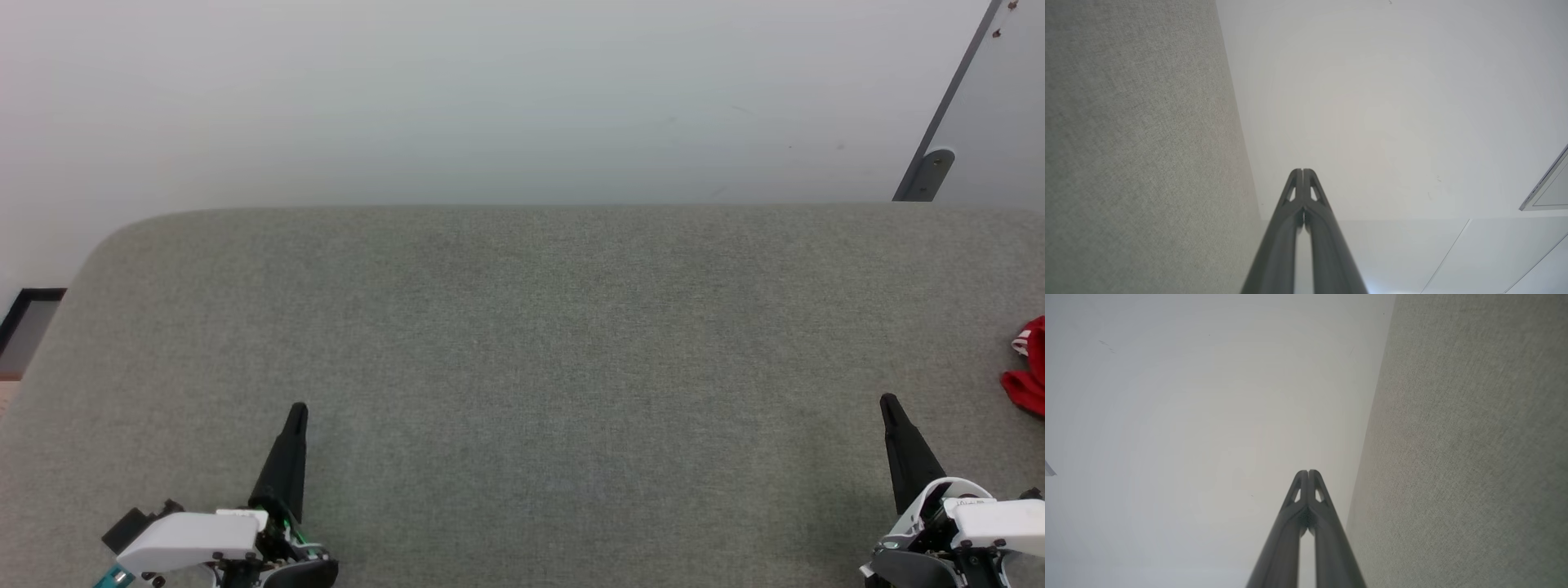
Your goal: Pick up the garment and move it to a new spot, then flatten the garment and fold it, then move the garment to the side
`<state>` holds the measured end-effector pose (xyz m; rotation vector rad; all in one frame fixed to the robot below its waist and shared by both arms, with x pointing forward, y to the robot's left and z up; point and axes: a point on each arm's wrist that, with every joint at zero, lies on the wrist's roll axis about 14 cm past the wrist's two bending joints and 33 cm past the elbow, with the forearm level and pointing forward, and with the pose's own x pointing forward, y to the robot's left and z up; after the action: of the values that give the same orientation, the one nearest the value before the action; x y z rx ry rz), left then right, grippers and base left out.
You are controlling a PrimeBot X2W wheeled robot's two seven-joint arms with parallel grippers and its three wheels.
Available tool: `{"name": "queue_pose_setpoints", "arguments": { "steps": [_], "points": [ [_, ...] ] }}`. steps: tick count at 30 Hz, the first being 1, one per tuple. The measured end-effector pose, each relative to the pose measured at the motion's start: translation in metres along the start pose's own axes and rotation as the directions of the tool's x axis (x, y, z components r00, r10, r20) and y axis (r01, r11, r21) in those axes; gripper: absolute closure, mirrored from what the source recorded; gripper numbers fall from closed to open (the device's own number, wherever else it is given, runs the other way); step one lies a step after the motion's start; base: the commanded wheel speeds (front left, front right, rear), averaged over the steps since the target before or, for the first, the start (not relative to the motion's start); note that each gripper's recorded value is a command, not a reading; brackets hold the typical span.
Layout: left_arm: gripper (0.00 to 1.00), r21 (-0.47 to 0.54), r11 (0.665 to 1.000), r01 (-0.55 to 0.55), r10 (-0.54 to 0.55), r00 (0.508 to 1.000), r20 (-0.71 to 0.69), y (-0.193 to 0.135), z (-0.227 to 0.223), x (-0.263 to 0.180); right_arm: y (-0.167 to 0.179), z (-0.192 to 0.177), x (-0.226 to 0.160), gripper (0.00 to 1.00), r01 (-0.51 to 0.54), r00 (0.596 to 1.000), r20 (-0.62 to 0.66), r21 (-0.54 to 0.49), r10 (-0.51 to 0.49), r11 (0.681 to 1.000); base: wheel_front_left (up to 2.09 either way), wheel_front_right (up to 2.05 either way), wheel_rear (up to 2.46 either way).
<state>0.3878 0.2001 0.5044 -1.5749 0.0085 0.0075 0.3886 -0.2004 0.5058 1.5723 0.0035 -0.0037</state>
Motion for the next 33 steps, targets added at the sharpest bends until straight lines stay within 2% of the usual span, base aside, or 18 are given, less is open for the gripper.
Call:
{"name": "queue_pose_setpoints", "arguments": {
  "steps": [33],
  "points": [
    [1.00, -0.001, 1.000, 0.000, 0.000, 1.000, -0.002, 0.0000, -0.0004, 0.0000, 0.0000, 0.0000, 0.0000, 1.00, 0.000, 1.000, 0.000, 0.000, 0.000, 1.000, 0.00, 0.00, 0.00]
  ]
}}
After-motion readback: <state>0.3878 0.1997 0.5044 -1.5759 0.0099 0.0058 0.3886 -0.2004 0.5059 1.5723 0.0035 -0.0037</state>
